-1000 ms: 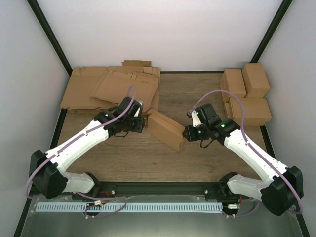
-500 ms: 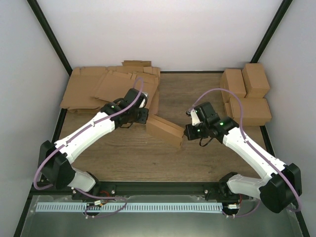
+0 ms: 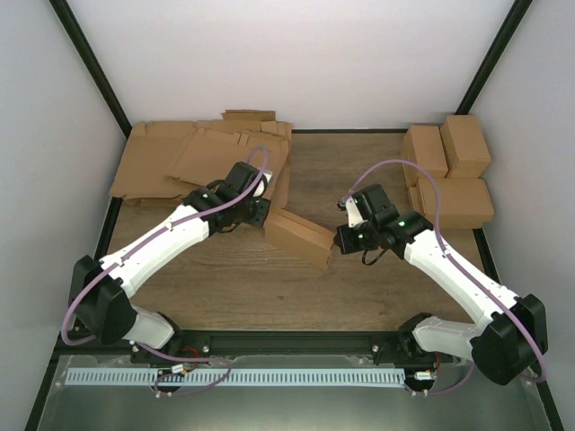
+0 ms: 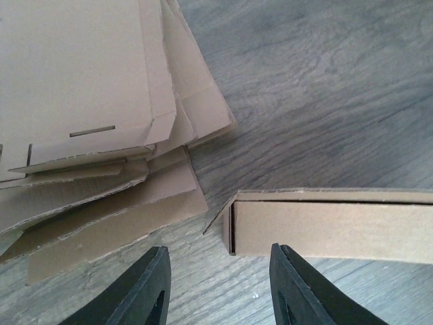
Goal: Fold the paper box
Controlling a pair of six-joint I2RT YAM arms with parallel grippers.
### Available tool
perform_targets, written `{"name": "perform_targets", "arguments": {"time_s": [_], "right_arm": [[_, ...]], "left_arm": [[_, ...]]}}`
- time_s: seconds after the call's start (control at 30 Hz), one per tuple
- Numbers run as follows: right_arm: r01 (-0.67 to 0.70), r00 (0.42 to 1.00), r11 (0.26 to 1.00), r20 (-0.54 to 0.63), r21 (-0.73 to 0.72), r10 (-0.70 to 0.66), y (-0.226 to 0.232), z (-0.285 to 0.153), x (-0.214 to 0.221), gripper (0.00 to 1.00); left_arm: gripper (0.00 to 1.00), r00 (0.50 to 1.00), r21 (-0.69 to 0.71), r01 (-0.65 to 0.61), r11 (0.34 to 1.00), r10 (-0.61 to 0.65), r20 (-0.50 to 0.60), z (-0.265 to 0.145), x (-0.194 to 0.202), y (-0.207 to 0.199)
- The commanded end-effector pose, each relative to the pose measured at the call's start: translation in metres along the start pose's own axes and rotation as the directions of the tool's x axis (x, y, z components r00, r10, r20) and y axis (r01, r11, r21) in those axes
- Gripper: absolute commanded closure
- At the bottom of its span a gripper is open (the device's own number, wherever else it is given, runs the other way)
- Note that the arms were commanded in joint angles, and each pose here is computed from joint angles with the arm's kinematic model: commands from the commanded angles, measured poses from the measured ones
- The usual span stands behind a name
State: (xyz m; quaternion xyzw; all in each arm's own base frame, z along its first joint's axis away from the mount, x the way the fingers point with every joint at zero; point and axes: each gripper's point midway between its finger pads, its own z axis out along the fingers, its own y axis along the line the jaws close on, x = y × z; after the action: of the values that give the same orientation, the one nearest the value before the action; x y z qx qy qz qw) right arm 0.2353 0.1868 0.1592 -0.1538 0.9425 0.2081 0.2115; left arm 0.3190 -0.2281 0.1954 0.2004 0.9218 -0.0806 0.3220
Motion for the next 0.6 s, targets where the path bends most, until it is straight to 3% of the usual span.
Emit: {"name": "perform_targets", "arguments": {"time_s": [0.0, 0.2, 0.57], "right_arm": [[0.029, 0.999, 1.000, 0.041, -0.011, -0.028, 0.008, -0.008, -0.016, 0.93], [0.032, 0.999, 0.999, 0.037, -0.015, -0.031, 0.009, -0.007, -0.015, 0.93], [0.034, 0.999, 0.999, 0.032, -0.016, -0.033, 0.009, -0.006, -0.015, 0.93]], "left_arm": [[0.58, 0.994, 0.048, -0.106, 0.993, 0.106, 0.001, 0.009, 0.006, -0.002], [0.57, 0.995, 0.133, -0.083, 0.988, 0.090, -0.045, 0.022, 0.010, -0.007], [0.58, 0.994, 0.054, -0.098, 0.994, 0.100, -0.049, 0.037, 0.003, 0.005]]}}
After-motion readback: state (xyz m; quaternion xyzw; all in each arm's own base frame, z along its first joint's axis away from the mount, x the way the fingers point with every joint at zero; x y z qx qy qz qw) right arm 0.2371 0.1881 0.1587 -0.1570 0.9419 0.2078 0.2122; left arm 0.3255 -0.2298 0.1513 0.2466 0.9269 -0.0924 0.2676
